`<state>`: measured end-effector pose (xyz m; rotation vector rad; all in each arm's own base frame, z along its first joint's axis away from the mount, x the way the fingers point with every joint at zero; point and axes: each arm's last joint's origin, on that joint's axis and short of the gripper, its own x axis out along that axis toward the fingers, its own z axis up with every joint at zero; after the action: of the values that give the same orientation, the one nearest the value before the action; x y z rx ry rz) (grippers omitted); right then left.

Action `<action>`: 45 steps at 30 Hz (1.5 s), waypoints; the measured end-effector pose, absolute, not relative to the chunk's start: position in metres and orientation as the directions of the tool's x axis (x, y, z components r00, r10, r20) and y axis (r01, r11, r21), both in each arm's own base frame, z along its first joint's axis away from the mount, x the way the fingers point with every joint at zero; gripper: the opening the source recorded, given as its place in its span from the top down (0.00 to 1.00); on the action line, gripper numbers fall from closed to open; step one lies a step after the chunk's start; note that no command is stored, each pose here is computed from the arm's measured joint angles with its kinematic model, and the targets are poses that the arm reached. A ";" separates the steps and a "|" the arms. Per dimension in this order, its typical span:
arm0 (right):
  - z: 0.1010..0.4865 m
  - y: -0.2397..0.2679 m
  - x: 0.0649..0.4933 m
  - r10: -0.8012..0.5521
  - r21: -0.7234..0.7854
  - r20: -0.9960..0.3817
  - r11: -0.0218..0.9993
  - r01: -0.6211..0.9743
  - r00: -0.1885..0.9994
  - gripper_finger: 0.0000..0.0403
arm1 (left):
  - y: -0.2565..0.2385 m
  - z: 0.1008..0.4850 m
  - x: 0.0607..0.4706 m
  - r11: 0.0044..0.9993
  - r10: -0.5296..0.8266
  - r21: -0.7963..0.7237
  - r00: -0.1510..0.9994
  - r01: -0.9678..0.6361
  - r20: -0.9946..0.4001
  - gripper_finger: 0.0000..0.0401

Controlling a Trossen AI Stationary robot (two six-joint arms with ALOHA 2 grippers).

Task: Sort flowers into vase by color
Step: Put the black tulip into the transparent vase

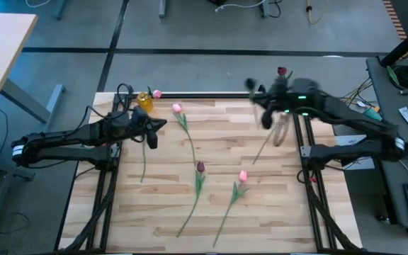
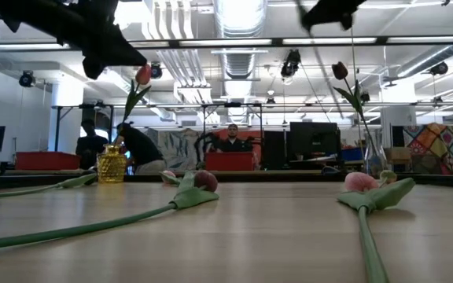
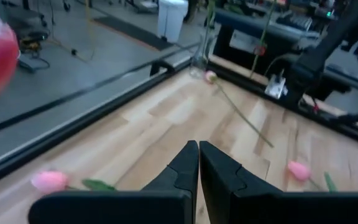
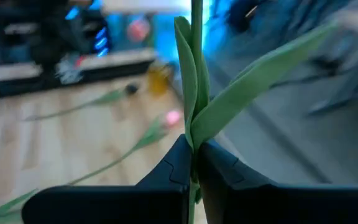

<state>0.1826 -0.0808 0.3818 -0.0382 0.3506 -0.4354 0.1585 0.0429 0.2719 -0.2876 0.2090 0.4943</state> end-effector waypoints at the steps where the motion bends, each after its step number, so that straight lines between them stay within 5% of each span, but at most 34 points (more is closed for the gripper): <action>1: 0.386 -0.079 0.171 -0.463 -0.138 -0.294 0.886 0.443 0.836 0.98 | 0.043 0.273 0.159 0.837 0.446 -0.221 0.858 -0.500 -0.254 1.00; 10: 0.391 -0.058 0.084 -0.788 -0.270 -0.018 0.597 0.756 0.616 0.98 | 0.045 0.275 0.158 0.814 0.508 -0.190 0.831 -0.549 -0.227 1.00; 17: 0.375 -0.064 0.080 -0.895 -0.292 0.111 0.387 0.875 0.433 0.98 | 0.046 0.275 0.158 0.805 0.524 -0.184 0.821 -0.564 -0.226 1.00; 30: 0.328 -0.109 0.105 -0.962 -0.306 0.093 0.218 0.927 0.257 0.98 | 0.047 0.275 0.158 0.791 0.545 -0.178 0.807 -0.585 -0.227 1.00; 45: 0.298 -0.135 0.107 -0.986 -0.272 0.044 0.146 0.951 0.164 0.98 | 0.048 0.275 0.158 0.789 0.549 -0.177 0.804 -0.589 -0.229 1.00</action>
<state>0.1072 -0.1345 0.2977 -0.2598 0.1575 -1.4025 0.1579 0.0476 0.2748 -0.2459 0.1694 0.6156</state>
